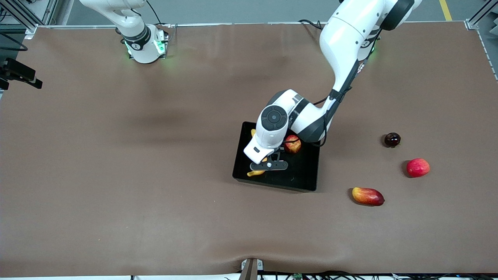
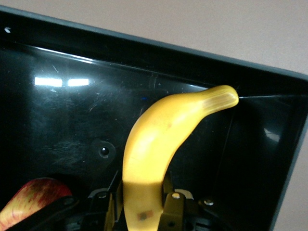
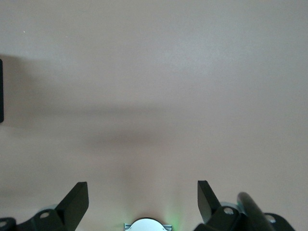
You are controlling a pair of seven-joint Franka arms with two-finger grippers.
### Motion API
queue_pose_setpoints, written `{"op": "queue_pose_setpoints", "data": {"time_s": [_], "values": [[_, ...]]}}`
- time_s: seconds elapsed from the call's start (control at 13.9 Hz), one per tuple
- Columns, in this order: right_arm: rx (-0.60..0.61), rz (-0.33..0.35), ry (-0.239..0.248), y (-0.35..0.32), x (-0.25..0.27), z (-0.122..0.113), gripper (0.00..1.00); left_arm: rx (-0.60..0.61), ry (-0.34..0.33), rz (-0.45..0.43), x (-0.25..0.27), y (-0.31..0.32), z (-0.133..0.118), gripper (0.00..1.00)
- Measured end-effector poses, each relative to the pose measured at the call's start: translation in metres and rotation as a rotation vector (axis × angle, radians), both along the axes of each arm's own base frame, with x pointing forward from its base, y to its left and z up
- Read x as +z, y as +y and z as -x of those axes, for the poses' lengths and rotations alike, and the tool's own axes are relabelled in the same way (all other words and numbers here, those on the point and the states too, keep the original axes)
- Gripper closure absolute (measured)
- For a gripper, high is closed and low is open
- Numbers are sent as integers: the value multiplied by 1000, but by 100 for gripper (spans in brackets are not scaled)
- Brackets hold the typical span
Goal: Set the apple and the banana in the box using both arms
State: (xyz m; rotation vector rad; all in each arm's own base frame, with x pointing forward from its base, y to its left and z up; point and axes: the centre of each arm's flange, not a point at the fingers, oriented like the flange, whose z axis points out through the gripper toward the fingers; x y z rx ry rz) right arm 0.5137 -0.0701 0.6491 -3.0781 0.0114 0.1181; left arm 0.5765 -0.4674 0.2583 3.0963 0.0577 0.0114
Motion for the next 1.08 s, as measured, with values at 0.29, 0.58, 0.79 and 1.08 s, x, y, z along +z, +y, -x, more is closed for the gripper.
{"op": "queue_pose_setpoints", "data": {"time_s": [0.29,0.58,0.79,1.08], "values": [[0,0,0,0,0,0,0,-7,18,-40,-28,6,1,65],[0,0,0,0,0,0,0,-5,40,-58,-50,10,2,65],[0,0,0,0,0,0,0,0,47,-66,-57,14,0,65],[0,-1,0,0,0,0,0,22,17,-81,-52,29,-16,45]]}}
